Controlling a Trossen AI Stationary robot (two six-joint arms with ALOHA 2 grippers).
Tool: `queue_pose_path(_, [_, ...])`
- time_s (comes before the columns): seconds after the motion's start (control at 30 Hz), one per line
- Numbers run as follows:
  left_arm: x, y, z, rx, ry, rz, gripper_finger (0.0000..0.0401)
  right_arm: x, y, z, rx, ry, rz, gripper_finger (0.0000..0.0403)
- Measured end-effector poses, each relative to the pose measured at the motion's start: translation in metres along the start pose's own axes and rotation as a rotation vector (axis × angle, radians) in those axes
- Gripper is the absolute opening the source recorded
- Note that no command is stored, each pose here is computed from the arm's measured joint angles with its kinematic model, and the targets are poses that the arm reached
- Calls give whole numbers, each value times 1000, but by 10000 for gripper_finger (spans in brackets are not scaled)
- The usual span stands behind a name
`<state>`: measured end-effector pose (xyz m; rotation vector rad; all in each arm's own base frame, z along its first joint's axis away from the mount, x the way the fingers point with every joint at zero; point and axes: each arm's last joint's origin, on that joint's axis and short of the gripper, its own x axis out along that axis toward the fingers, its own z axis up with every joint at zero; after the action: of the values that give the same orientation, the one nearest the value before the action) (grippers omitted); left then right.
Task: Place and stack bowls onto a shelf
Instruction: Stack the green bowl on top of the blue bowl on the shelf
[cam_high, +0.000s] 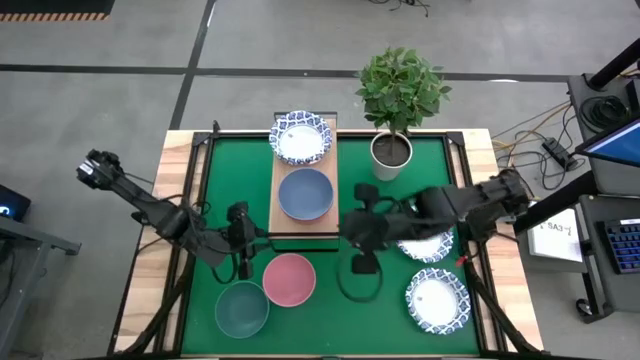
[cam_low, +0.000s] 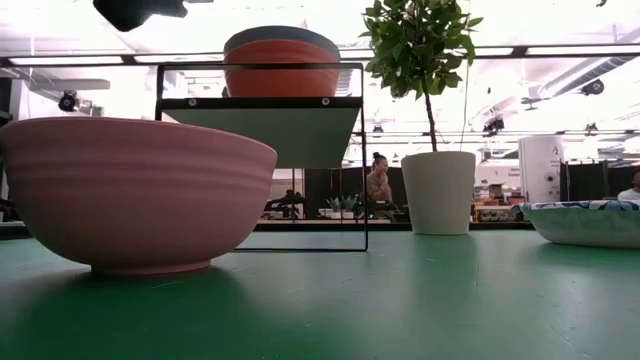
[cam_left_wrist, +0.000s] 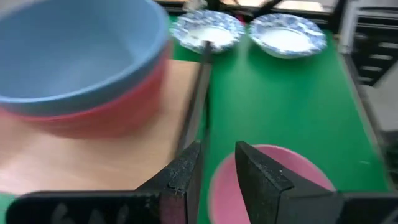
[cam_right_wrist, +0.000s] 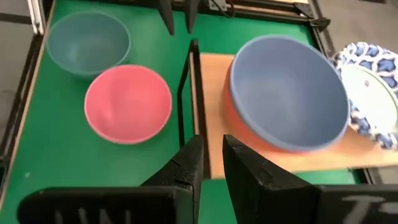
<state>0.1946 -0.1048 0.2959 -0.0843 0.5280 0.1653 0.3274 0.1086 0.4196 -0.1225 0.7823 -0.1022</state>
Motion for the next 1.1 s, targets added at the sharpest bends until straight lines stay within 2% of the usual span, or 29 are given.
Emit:
queue_pose_path(0.2, [11, -24, 14, -60, 162, -140, 79, -9, 26, -35, -24, -63, 38, 52])
queue_pose_path(0.37, [21, -42, 22, -125, 377, -128, 79, -14, 33, -72, -21, -149, 101, 52])
queue_pose_path(0.5, [27, -64, 21, -114, 522, -112, 79, -12, 35, -103, -33, -234, 143, 52])
queue_pose_path(0.7, [32, -92, 10, -162, 673, -107, 90, -2, 29, -140, -39, -389, 189, 52])
queue_pose_path(0.9, [32, -120, -11, -209, 816, -143, 138, 5, 22, -169, -37, -488, 202, 52])
queue_pose_path(1.1, [32, -151, -35, -165, 863, -132, 182, 2, 16, -182, -26, -533, 207, 52])
